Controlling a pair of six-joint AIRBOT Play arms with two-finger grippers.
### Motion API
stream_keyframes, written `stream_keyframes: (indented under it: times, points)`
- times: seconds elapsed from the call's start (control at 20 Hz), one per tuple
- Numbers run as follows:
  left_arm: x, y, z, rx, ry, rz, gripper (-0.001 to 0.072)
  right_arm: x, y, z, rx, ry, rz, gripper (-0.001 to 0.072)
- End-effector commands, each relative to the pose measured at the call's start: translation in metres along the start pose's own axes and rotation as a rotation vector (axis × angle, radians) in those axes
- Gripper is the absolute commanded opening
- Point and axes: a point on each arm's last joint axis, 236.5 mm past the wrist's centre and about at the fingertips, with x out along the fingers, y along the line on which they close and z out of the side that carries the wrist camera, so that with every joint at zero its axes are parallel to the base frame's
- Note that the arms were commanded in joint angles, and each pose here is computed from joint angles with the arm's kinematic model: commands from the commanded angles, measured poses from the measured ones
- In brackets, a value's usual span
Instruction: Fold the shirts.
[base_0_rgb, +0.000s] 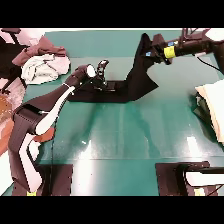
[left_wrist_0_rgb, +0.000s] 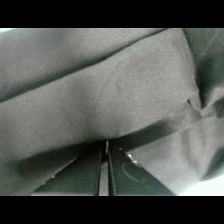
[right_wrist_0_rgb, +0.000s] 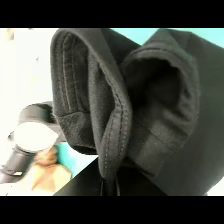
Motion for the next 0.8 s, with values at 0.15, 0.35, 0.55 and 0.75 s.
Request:
stream_keyframes:
  times: [0.15, 0.35, 0.55, 0.75]
  points:
    - [0.009, -0.010, -0.021, -0.063, 0.074, -0.012, 0.0080, 0.039, 0.051, -0.024, -0.039, 0.077, 0.060, 0.0014]
    - [-0.027, -0.012, 0.000, -0.073, 0.024, -0.025, 0.0081, 0.063, 0.046, -0.040, -0.014, 0.141, 0.049, 0.0014]
    - [-0.123, 0.004, 0.049, -0.091, -0.159, -0.024, 0.0082, 0.067, 0.059, -0.034, 0.023, 0.117, 0.100, 0.0014]
    - [-0.231, 0.049, 0.079, -0.153, -0.348, 0.018, 0.0083, 0.100, 0.076, -0.056, 0.057, 0.151, 0.128, 0.0014]
